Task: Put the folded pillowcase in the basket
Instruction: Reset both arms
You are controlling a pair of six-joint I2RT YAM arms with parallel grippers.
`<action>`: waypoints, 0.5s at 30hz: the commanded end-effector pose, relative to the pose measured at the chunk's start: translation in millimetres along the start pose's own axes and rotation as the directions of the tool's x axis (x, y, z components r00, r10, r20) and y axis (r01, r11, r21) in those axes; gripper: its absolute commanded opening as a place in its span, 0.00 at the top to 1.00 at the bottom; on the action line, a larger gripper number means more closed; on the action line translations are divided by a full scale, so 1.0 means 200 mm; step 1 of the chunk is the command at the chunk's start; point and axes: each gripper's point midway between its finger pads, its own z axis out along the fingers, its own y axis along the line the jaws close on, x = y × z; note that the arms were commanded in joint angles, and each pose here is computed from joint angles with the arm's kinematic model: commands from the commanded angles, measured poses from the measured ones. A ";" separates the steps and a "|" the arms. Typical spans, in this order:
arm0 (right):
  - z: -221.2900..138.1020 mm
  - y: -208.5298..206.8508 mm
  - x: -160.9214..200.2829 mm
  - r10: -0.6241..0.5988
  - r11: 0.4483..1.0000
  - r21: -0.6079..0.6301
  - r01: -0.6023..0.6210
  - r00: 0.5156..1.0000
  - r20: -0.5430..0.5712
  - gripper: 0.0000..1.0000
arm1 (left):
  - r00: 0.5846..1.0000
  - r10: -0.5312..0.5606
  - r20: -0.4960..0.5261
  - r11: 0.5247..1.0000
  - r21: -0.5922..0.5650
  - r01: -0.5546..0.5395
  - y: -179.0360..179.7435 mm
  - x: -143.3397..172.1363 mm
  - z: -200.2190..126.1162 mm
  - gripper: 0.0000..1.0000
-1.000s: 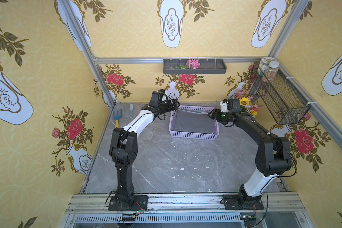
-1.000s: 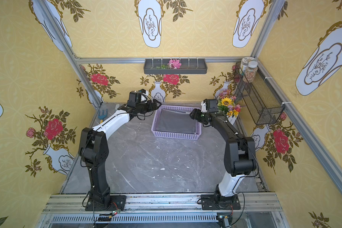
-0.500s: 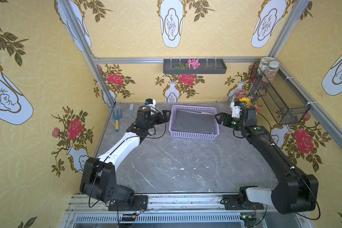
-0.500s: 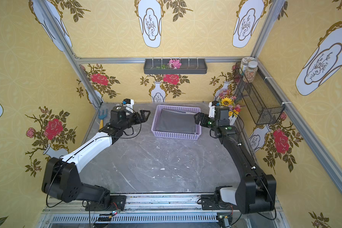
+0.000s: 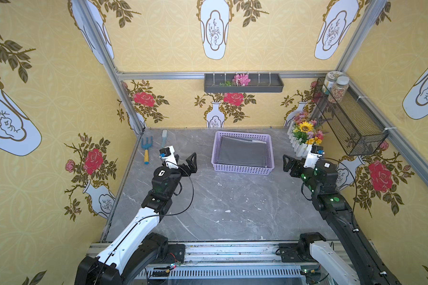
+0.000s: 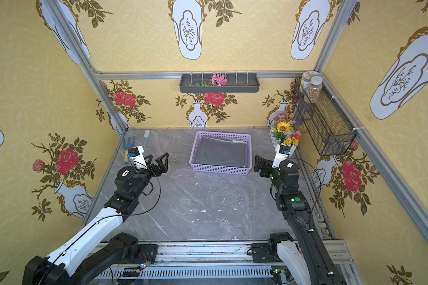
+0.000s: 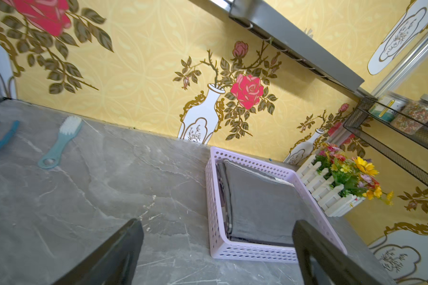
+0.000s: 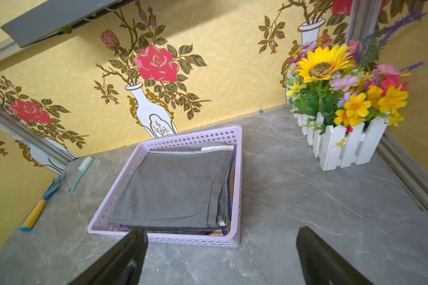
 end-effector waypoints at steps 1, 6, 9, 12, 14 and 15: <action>-0.02 -0.07 -0.01 -0.007 0.997 0.081 0.004 1.000 0.031 0.03 | 0.996 0.057 0.073 0.997 -0.061 -0.053 0.06 -0.06 -0.05 0.00; -0.01 -0.11 0.07 -0.049 0.993 0.105 0.048 0.999 0.005 0.03 | 0.990 0.141 0.012 0.985 -0.099 -0.139 0.13 0.06 -0.07 0.00; 0.00 -0.10 0.11 -0.090 0.994 0.070 0.088 0.996 0.015 0.03 | 0.988 0.156 0.005 0.981 -0.114 -0.155 0.16 0.11 -0.09 0.00; -0.01 -0.07 0.14 -0.122 0.992 0.025 0.121 0.992 0.036 0.03 | 0.983 0.180 0.037 0.979 -0.103 -0.175 0.17 0.13 -0.13 0.00; -0.01 -0.05 0.16 -0.144 0.989 -0.006 0.145 0.988 0.053 0.03 | 0.975 0.210 0.070 0.974 -0.098 -0.203 0.17 0.12 -0.16 0.00; -0.02 -0.04 0.16 -0.152 0.988 -0.016 0.153 0.986 0.065 0.03 | 0.972 0.220 0.084 0.971 -0.112 -0.210 0.18 0.11 -0.17 0.00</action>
